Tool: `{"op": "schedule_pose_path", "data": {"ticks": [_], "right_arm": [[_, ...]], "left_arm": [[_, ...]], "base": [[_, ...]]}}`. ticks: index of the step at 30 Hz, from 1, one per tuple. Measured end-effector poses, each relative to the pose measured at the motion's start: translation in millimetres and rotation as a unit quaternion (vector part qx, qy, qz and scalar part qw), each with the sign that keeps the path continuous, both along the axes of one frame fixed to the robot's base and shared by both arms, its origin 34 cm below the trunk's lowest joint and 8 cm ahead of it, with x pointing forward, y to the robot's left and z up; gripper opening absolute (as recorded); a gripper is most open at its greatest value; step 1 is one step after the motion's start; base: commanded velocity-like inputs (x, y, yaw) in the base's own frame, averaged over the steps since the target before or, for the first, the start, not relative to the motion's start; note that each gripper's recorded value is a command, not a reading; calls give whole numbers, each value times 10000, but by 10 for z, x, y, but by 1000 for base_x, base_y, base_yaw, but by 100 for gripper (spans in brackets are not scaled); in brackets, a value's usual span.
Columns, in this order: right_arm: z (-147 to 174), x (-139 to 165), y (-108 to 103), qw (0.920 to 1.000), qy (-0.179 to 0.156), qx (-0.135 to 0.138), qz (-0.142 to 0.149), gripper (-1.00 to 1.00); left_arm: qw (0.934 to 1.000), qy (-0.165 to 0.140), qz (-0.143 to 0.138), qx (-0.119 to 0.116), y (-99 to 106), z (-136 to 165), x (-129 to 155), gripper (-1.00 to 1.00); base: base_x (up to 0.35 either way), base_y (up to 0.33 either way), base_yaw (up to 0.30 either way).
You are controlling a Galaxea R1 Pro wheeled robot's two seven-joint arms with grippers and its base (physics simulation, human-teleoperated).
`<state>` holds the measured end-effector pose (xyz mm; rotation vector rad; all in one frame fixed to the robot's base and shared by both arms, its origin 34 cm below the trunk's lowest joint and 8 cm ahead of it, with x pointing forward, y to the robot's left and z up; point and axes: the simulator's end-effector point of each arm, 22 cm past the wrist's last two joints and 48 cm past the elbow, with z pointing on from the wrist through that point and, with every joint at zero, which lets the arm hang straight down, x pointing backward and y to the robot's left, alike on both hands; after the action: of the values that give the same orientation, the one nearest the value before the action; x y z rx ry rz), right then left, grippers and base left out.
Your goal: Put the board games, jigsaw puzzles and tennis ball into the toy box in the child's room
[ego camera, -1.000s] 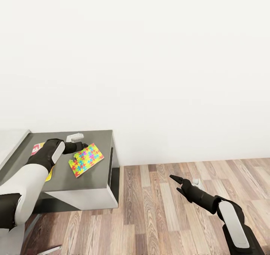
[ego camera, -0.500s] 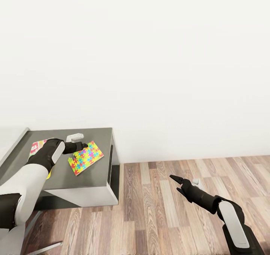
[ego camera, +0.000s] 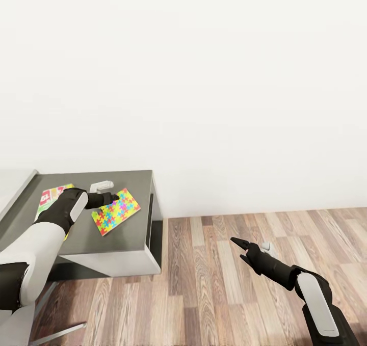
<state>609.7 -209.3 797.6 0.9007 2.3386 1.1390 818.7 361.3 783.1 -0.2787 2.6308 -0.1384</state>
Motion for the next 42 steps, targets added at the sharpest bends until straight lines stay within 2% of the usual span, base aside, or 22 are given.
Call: {"op": "schedule_pose_path", "data": {"ticks": [42], "right_arm": [[-19,-6,-10,10000,15,-7,-8,100]], "left_arm": [[9999,143,30,-36,2,-38,-51,100]], "base": [[0,0,0]]}}
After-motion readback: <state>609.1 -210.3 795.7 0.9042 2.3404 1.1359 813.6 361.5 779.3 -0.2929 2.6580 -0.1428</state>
